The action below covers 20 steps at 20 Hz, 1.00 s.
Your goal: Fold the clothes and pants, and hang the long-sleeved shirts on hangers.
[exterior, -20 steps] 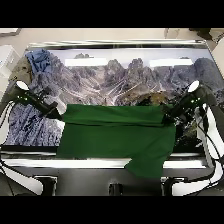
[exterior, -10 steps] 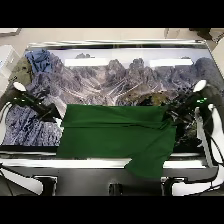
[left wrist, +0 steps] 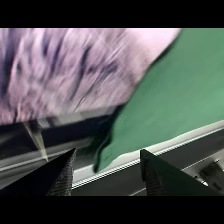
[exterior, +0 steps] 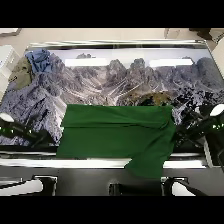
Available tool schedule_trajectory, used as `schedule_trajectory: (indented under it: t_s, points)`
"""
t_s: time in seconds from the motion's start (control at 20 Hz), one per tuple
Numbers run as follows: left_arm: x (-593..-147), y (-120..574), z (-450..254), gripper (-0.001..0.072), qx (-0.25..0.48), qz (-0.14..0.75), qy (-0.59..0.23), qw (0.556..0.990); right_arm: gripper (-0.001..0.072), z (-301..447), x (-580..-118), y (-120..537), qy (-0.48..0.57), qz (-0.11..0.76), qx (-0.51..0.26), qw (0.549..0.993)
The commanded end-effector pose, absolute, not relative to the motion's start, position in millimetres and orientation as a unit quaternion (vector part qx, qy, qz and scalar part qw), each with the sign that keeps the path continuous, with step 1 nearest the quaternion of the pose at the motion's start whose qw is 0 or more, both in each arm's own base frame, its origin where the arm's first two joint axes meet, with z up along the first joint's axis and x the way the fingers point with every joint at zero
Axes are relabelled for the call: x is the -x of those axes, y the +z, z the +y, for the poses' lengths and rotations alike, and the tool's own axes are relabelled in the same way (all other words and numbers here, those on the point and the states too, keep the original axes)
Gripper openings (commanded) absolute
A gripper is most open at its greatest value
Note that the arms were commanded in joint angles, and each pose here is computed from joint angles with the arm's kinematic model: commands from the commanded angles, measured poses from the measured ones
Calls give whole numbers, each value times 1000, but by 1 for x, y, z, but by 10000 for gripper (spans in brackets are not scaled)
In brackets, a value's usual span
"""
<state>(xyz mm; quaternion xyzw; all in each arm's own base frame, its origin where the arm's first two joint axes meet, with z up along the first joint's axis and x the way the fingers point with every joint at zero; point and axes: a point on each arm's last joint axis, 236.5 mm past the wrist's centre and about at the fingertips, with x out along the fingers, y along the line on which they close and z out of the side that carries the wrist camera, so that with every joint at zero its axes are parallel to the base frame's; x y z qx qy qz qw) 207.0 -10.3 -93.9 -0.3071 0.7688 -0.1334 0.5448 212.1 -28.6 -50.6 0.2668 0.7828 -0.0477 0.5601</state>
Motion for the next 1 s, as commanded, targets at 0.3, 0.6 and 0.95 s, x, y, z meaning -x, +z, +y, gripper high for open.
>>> schedule_trajectory:
  t_s: [0.3, 0.6, 0.95]
  points:
    - [-180, -114, -39, 368, 312, 762, -158, 546, 568, -17, -191, -52, -32, 794, -272, 543]
    - [-187, -113, -52, 30, 319, 754, -165, 550, 569, 9, -140, -78, -20, 810, -282, 513]
    - [-185, -109, -55, 30, 323, 755, -171, 545, 500, 51, -144, -99, 21, 770, -352, 531]
